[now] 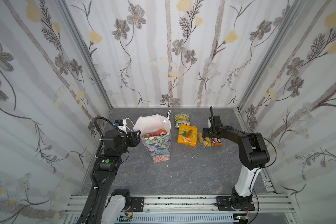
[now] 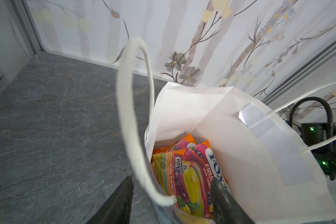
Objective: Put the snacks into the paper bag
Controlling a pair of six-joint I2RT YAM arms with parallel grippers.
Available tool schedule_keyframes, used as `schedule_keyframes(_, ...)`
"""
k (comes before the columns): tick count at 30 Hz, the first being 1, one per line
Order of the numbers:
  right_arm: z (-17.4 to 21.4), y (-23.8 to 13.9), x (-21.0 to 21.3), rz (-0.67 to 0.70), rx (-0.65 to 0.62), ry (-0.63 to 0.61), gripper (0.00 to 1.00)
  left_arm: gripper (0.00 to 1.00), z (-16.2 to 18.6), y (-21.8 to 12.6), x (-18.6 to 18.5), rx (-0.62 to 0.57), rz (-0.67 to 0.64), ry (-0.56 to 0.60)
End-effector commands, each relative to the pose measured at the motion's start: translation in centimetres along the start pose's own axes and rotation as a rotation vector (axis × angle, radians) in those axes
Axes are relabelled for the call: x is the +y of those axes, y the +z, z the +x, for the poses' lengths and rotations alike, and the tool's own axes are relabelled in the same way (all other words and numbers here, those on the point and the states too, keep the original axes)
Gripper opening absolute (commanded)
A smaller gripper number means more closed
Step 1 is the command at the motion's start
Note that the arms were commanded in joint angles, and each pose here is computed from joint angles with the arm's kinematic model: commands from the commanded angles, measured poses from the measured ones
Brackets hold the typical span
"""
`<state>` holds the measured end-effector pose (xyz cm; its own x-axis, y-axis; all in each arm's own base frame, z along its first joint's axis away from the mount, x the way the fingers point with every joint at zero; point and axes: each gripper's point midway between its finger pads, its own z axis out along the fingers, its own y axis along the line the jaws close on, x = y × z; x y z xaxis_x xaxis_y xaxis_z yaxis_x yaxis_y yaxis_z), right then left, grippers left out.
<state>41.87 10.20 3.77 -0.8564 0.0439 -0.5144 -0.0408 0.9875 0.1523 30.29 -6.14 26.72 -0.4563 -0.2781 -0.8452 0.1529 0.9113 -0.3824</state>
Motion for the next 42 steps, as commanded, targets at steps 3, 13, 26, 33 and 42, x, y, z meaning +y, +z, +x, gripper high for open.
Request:
schedule_keyframes(3, 5.3, -3.0, 3.3, -0.118, 0.055, 0.014, 0.74, 0.62, -0.5, 0.1, 0.1, -0.027, -0.009, -0.005)
schedule_keyframes(13, 4.4, -10.4, 0.3, -0.001, -0.188, 0.127, 0.74, 0.62, -0.6, 0.0, 0.6, -0.035, -0.038, -0.007)
schedule_keyframes(26, 8.2, -9.6, -0.8, -0.215, -0.227, 0.384, 0.73, 0.62, -0.9, -0.3, 0.9, -0.055, -0.055, -0.008)
schedule_keyframes(33, 8.9, -7.7, -1.1, -0.255, -0.19, 0.425, 0.71, 0.62, -0.9, -0.6, 1.0, -0.058, -0.065, -0.002)
schedule_keyframes(42, 9.1, -6.2, -2.1, -0.244, -0.187, 0.461, 0.67, 0.62, -0.9, -0.6, 1.2, -0.059, -0.077, 0.001)
